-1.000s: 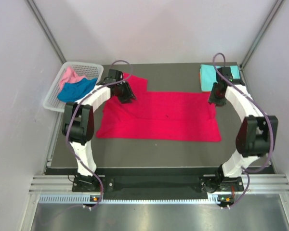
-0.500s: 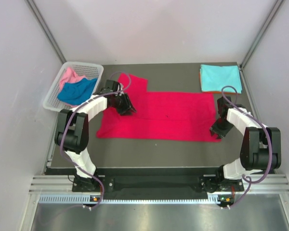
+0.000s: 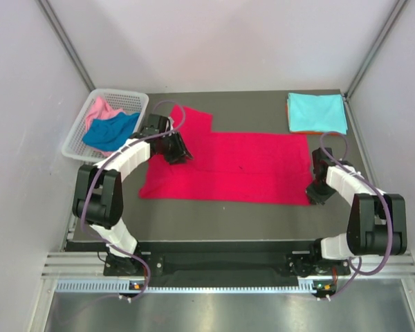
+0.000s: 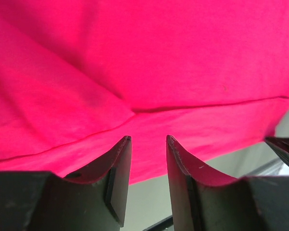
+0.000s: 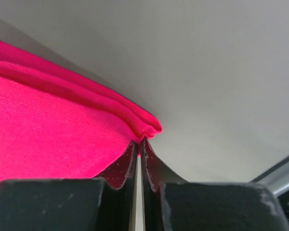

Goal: Fold and stack the t-shirts
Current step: Fold the tshirt

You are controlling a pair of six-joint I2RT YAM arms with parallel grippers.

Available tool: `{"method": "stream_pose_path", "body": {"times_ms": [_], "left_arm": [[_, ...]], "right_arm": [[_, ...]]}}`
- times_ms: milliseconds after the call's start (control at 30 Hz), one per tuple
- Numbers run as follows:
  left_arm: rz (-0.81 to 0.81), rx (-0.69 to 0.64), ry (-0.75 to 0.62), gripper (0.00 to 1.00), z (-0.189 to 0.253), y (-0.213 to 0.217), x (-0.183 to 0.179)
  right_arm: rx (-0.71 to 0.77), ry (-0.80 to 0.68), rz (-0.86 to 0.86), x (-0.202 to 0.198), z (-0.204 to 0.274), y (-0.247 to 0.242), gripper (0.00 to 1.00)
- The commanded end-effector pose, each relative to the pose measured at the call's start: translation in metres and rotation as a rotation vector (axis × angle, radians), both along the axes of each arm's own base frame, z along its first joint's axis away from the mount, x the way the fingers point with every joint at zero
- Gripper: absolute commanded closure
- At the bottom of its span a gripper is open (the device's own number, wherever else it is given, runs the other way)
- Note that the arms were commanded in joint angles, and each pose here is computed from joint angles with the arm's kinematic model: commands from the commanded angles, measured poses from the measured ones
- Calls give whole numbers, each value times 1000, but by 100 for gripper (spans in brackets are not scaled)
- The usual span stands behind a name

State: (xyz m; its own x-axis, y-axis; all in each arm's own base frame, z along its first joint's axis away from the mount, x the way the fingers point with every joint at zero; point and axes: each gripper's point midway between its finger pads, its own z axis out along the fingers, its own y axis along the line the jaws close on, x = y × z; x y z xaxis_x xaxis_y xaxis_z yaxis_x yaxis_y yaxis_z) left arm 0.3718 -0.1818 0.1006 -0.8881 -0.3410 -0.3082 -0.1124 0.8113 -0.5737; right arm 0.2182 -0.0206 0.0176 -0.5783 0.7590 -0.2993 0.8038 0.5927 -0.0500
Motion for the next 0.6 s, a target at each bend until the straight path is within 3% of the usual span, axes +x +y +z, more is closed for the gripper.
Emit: {"method": "stream_pose_path", "body": {"times_ms": [0, 233, 400, 567], "left_arm": [[28, 50, -46, 60, 9, 11, -1], [48, 109, -56, 60, 8, 21, -1], [36, 127, -89, 59, 24, 29, 6], [91, 102, -212, 57, 64, 52, 50]], "right_arm": [[-92, 14, -40, -15, 4, -18, 100], [-106, 10, -74, -27, 8, -20, 100], [-92, 58, -15, -17, 20, -19, 79], [-55, -145, 120, 42, 88, -11, 66]]}}
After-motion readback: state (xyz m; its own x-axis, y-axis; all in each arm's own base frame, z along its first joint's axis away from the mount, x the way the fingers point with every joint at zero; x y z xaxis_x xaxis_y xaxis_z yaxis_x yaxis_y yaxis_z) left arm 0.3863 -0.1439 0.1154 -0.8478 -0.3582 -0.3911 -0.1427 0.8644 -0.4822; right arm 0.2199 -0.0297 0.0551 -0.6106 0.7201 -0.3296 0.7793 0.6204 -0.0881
